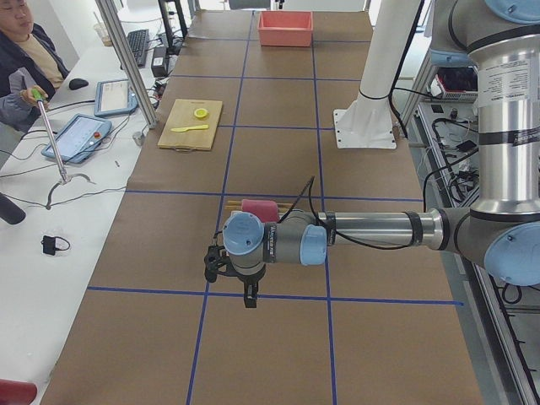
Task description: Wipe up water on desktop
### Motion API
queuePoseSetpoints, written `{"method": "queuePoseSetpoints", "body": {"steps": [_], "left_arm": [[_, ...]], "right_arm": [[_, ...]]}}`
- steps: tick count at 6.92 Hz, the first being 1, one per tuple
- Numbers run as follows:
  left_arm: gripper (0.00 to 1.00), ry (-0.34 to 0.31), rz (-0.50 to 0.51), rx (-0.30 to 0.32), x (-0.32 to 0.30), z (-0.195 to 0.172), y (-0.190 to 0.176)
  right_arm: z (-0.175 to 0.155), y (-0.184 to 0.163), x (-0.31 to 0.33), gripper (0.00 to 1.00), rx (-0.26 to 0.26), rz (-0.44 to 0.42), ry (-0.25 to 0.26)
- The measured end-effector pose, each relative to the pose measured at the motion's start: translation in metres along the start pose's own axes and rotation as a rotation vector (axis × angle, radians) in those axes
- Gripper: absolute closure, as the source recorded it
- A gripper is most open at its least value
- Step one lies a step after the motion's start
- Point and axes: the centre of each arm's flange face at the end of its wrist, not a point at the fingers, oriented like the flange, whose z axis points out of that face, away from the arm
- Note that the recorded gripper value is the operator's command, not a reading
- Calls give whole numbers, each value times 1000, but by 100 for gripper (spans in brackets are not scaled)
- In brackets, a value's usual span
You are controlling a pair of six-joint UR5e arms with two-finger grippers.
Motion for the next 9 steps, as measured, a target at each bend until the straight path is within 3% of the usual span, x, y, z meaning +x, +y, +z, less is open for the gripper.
{"method": "queuePoseSetpoints", "body": {"steps": [9], "left_arm": [[2,3,33,31,20,-16,7]], "right_arm": [[5,12,-2,0,-5,7,-36]]}}
